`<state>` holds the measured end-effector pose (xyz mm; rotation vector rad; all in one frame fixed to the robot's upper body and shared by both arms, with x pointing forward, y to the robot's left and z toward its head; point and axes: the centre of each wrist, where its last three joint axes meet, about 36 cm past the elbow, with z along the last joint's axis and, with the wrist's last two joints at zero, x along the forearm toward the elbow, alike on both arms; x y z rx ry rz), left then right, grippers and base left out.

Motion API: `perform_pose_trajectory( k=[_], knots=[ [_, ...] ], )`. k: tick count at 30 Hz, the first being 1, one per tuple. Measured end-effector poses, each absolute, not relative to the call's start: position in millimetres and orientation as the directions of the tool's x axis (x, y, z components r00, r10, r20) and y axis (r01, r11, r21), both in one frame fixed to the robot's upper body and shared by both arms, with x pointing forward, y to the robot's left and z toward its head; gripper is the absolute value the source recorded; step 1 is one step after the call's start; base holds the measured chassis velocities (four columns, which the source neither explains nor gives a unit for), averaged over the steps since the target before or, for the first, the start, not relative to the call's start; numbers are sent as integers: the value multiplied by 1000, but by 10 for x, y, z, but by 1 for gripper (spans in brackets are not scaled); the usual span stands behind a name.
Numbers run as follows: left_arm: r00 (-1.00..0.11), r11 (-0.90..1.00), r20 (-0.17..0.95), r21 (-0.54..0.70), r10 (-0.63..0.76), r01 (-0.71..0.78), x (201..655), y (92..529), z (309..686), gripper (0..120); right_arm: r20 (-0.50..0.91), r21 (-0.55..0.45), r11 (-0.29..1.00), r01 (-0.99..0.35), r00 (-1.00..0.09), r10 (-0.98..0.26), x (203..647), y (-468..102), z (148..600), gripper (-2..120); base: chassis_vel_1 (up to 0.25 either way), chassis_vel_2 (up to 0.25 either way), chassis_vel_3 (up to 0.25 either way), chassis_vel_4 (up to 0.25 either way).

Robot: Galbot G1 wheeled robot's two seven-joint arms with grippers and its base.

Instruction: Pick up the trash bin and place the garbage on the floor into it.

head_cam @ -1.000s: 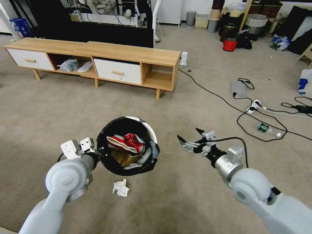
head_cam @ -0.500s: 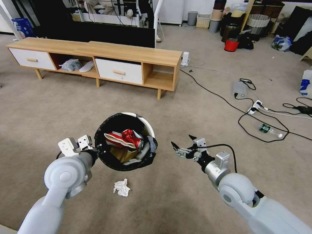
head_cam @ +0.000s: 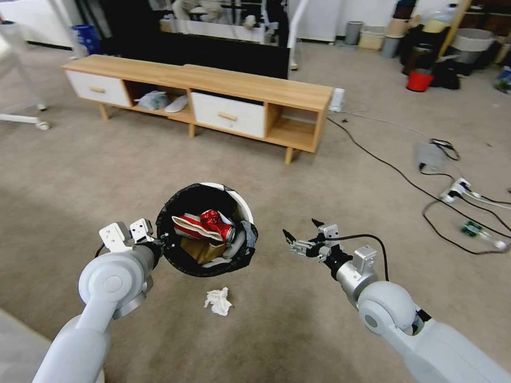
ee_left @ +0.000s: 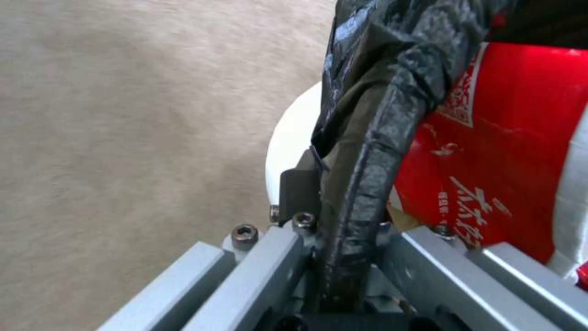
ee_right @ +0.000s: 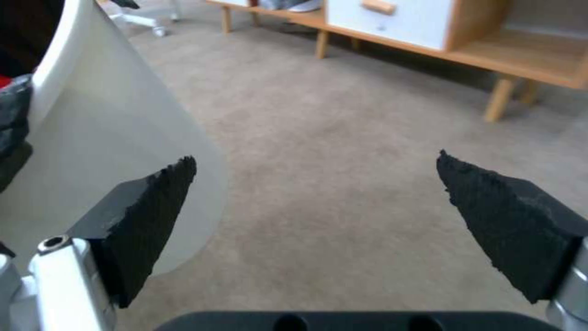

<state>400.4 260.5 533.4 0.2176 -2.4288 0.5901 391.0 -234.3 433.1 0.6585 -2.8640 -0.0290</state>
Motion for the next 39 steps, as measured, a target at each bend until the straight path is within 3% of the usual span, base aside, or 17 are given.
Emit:
perform_pose_trajectory(
  k=[18, 30, 39],
  knots=[
    [-800, 891, 599, -341, -39, -299, 4034, 2653, 5343, 0, 253, 145, 904, -403, -868, -428, 4116, -2127, 4135, 100, 89, 90, 89, 87],
    [-805, 896, 592, -337, -35, -288, 4087, 2676, 5348, 0, 431, 255, 913, -318, -808, -401, 4274, -1818, 3896, 100, 0, 0, 0, 0],
    [-809, 901, 587, -333, -32, -277, 4106, 2676, 5344, 0, 556, 243, 936, -256, -753, -351, 4367, -1707, 3762, 100, 0, 0, 0, 0]
  ],
)
